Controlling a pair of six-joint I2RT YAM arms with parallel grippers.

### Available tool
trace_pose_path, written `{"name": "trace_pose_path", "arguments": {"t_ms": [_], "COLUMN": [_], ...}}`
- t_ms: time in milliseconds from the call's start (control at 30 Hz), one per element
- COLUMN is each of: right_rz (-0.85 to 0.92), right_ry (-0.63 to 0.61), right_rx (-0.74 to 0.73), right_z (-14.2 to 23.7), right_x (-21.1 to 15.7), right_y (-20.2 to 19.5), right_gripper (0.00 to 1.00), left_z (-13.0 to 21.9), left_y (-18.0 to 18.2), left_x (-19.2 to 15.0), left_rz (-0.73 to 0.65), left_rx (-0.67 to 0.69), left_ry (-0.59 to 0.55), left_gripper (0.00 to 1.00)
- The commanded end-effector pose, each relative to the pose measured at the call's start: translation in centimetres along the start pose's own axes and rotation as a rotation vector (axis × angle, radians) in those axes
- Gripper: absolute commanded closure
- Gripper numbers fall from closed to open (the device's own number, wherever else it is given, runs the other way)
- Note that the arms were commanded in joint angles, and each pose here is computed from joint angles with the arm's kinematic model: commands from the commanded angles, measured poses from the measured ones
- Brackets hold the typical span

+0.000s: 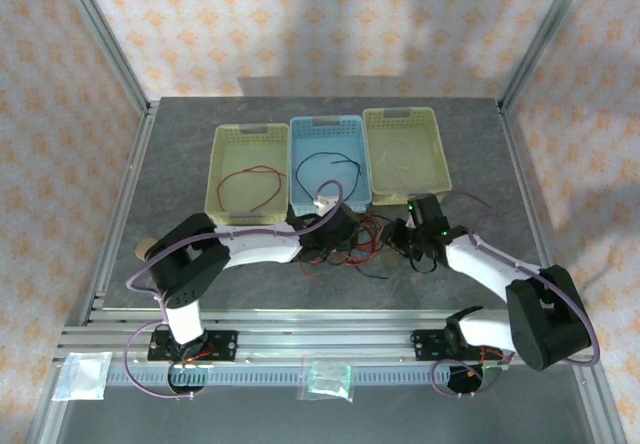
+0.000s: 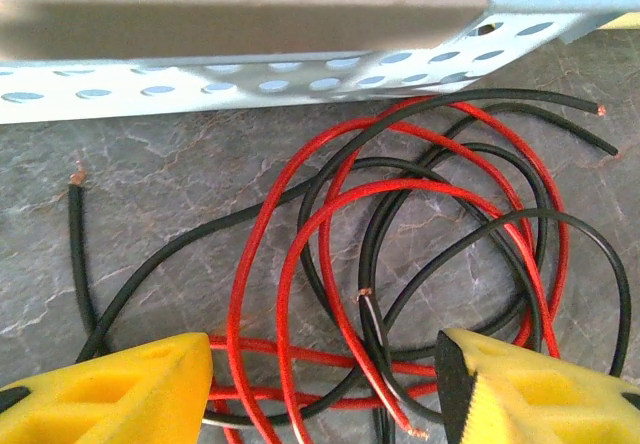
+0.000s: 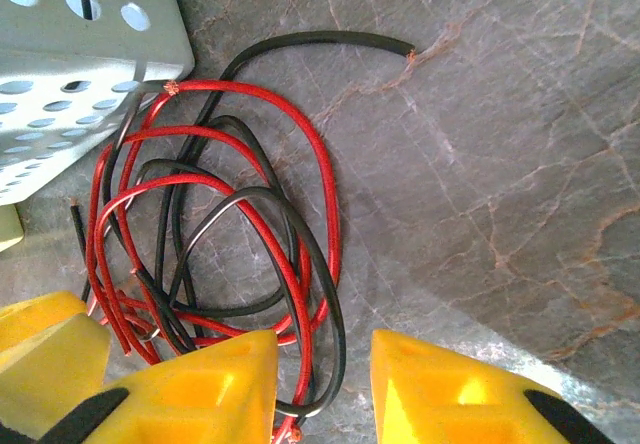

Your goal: Untangle the cables

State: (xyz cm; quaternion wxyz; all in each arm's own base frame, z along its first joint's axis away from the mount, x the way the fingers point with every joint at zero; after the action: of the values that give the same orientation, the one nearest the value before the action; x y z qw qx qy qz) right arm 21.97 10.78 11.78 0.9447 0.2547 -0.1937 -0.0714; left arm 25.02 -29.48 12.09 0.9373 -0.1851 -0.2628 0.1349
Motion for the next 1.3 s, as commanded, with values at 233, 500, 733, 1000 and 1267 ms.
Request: {"name": "trace_pose_path", "arguments": {"t_ms": [233,500,733,1000,1267], "right_rz": [-0.003,-0.004,-0.014,-0.013,0.053], "right_ry": [0.012,0.011,0.005,-0.034,-0.134], "right_rx": [-0.013,-0.012,-0.009,-0.014,-0.060], "right_z": [-1.1,-1.4,-1.5,-0.6,3.2], "right_x": [-0.1,0.1,0.2,0.5,1.8], "right_y": [-0.3,-0.3,-0.3,0.0,1.3], "right_gripper": [0.74,0.79,0.85,0.95,1.00], "left_z": [-1.2,-1.5,-1.5,-1.8,-1.9], "left_y": [0.3,0.4,0.5,0.5,0.9], "left_x": [-0.4,-0.6,-0.7,-0.8,-0.9], "left_rz": [-0.030,-0.034,-0.030,-0.031,-0.039], "left_rx": [0.118,0.131,0.126,0.136,0.168], "left_ry": [-0.019,-0.014,-0.013,-0.009,0.000], "left_gripper": [0.38,0.38,0.38,0.38,0.38]}}
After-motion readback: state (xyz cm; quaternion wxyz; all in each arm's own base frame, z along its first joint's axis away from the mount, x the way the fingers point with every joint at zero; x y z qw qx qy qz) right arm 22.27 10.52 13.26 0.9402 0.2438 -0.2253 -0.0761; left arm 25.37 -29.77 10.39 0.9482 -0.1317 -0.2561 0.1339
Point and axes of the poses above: each hand's point on the last joint's axis, 136 mm out from that joint toward the fingers, its own z axis back along the fingers, its own y axis along the line the jaws close on, x = y × z, the point moved 9 cm from there along z, back along the fingers, and after that the axes turned 14 degrees about z, right-handed, at the moved point
